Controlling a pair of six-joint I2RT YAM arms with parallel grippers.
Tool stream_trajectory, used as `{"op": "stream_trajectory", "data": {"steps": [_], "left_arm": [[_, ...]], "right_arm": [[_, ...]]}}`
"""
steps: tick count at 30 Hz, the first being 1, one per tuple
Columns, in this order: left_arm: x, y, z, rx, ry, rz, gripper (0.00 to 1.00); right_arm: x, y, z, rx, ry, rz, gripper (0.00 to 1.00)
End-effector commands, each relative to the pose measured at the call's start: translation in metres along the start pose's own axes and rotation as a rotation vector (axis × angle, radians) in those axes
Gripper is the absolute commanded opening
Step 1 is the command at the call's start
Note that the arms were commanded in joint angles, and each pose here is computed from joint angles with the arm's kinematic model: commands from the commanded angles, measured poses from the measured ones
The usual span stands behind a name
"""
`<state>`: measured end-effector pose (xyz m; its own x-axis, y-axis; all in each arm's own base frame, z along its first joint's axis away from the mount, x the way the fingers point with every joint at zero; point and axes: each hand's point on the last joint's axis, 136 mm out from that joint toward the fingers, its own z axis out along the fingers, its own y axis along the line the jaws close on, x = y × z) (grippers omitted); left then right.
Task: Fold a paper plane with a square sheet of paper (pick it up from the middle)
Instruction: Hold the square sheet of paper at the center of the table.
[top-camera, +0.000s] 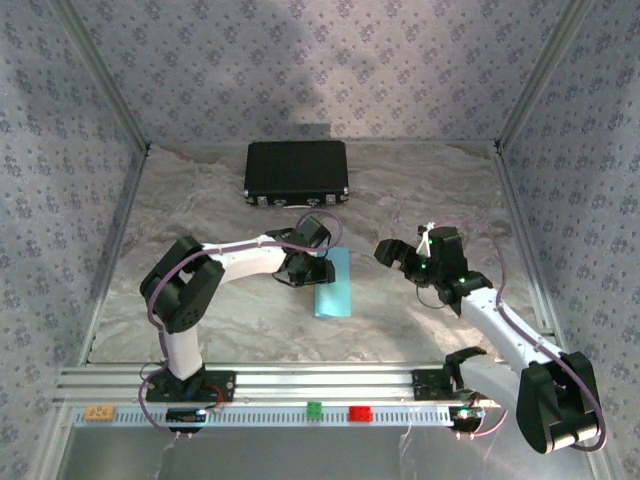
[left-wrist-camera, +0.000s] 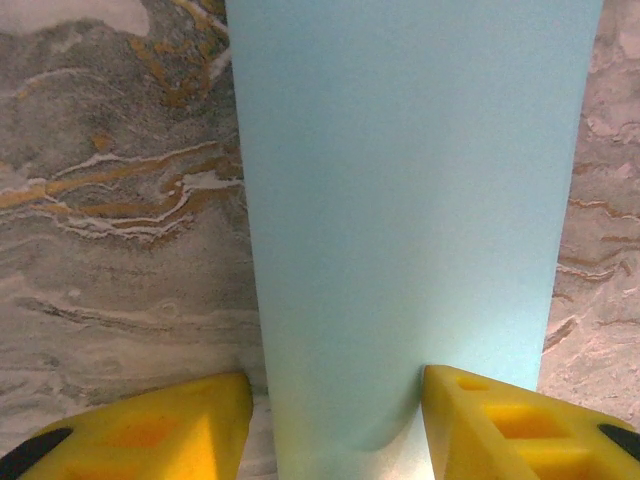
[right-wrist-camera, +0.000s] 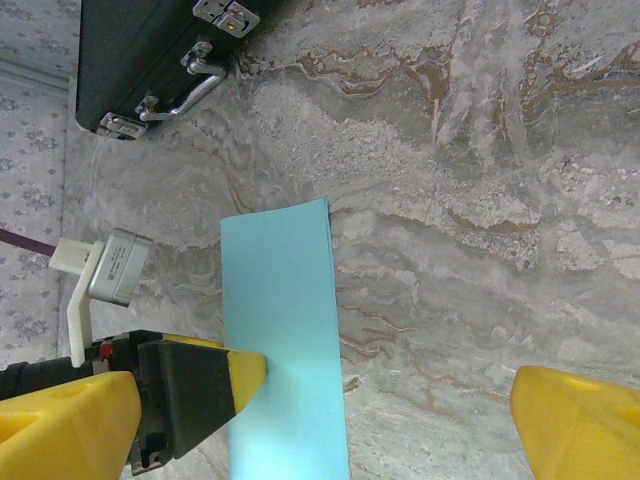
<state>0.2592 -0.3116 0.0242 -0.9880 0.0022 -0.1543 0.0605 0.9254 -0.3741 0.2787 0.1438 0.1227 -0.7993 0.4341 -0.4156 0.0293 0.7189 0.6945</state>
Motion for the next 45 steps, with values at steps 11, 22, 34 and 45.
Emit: {"op": "stream_trajectory", "data": {"steps": [11, 22, 34, 45], "left_arm": [[0.015, 0.026, 0.029, -0.094, 0.063, 0.001, 0.51], [0.019, 0.030, 0.035, -0.100, 0.073, 0.006, 0.51], [0.021, 0.032, 0.039, -0.117, 0.088, 0.041, 0.52], [0.024, 0.032, 0.044, -0.115, 0.105, 0.032, 0.53]], "right_arm": [[0.008, -0.004, 0.003, 0.014, 0.032, 0.010, 0.97], [0.009, -0.003, 0.004, 0.007, 0.039, 0.007, 0.97], [0.013, -0.003, 0.008, 0.009, 0.058, 0.007, 0.97], [0.015, 0.002, 0.010, -0.011, 0.073, -0.003, 0.98]]}}
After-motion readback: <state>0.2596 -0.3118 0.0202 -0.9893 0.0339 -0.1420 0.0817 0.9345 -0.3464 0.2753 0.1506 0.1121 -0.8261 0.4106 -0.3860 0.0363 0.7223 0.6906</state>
